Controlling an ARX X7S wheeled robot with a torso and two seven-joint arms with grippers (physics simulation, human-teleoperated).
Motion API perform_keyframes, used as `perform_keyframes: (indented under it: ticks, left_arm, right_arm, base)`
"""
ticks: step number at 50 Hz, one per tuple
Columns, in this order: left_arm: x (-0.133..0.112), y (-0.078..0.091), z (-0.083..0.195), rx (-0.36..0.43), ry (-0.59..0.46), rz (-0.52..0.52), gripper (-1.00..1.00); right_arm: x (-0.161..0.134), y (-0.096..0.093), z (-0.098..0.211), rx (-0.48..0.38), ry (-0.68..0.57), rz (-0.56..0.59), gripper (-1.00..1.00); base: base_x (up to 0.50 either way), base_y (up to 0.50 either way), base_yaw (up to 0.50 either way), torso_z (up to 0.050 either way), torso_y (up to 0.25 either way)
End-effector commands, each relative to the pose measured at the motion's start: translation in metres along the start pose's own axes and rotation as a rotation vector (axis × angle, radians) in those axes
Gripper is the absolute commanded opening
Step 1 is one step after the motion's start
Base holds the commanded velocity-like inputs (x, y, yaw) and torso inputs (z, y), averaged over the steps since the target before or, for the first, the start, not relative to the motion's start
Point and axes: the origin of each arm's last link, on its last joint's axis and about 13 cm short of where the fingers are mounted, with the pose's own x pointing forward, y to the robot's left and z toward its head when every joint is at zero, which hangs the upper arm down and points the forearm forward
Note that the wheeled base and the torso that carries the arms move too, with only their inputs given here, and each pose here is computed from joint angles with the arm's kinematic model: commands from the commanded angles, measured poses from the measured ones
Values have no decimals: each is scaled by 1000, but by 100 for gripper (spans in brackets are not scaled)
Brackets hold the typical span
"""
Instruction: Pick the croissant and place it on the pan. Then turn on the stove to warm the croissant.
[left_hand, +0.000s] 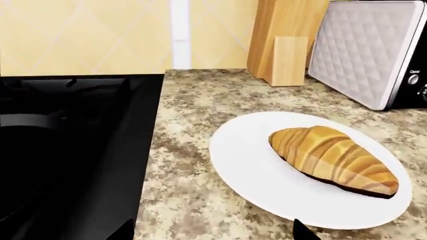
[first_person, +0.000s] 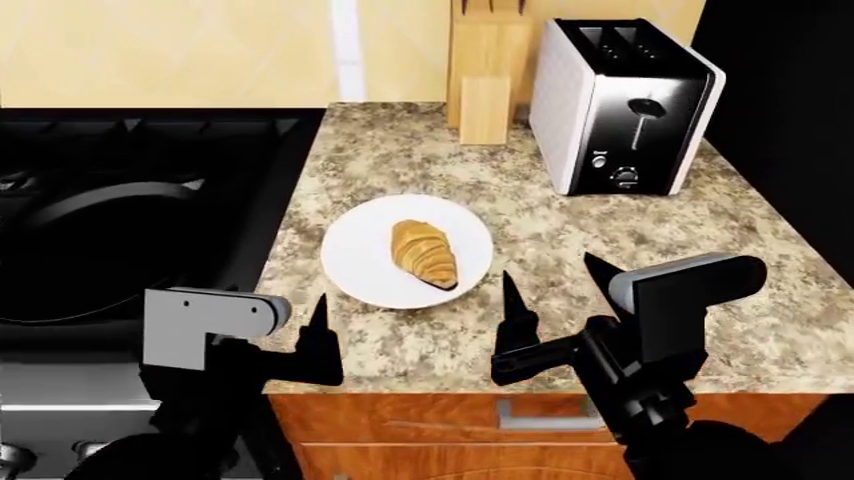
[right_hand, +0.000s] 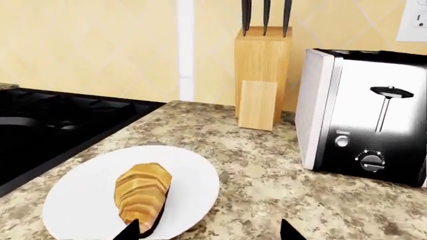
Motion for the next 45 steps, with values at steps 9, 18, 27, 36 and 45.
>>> perform_keyframes:
  ticks: [9,18,27,36,45]
  left_arm:
    - [-4,1,3,5,-7,1,100]
    - [-5,-1,8,2,-26,-14,100]
    - [-8,5,9,-11,-90,-5,100]
    - [-8,15,10,20,-113,20,100]
    - [-8,22,10,22,-181,30,100]
  right_arm:
    - [1,2,5,-28,-7,18,100]
    - [-1,6,20,-19,61,40,100]
    - [0,11,38,-38,124,100,100]
    - [5,13,63,-26,229,140,100]
    - [11,22,78,6,362,173,100]
  base:
    - [500,0,0,0,2]
    - [148,0,0,0,0]
    - [0,0,0,0,0]
    - [0,0,0,0,0]
    - [0,0,0,0,0]
